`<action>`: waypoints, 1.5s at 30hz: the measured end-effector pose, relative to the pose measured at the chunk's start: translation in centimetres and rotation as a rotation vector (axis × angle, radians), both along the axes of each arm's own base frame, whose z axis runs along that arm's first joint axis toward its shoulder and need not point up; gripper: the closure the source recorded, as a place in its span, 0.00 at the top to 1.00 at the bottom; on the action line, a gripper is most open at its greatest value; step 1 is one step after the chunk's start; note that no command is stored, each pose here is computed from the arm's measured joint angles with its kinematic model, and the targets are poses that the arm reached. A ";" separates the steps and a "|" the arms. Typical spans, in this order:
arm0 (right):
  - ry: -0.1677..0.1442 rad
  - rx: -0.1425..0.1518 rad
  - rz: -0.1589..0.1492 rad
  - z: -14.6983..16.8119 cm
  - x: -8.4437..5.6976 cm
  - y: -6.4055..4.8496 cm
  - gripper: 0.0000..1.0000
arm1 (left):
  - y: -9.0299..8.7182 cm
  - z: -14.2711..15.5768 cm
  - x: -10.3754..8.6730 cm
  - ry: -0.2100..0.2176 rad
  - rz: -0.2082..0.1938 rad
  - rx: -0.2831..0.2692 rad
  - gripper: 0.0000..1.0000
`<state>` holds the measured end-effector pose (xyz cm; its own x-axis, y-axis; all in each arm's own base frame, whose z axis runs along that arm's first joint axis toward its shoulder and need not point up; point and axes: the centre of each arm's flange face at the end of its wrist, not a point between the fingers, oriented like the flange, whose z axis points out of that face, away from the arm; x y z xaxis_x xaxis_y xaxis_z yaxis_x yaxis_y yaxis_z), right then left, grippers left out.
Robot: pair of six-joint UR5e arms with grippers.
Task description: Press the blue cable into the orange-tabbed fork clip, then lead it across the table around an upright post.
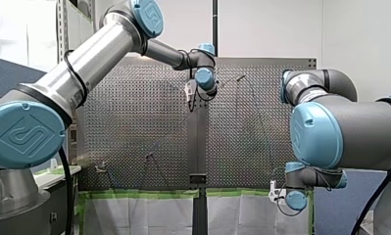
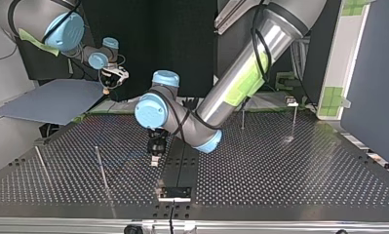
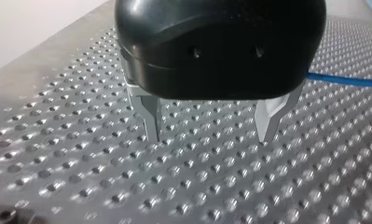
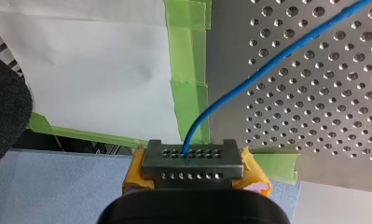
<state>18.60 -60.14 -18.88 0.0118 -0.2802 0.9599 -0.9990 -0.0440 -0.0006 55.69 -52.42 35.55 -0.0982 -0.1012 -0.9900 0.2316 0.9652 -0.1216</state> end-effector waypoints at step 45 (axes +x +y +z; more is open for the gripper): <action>-0.007 0.004 0.017 -0.2 0.4 0.2 0.00 | -2.2 10.5 -6.4 0.118 -0.415 -0.294 1.00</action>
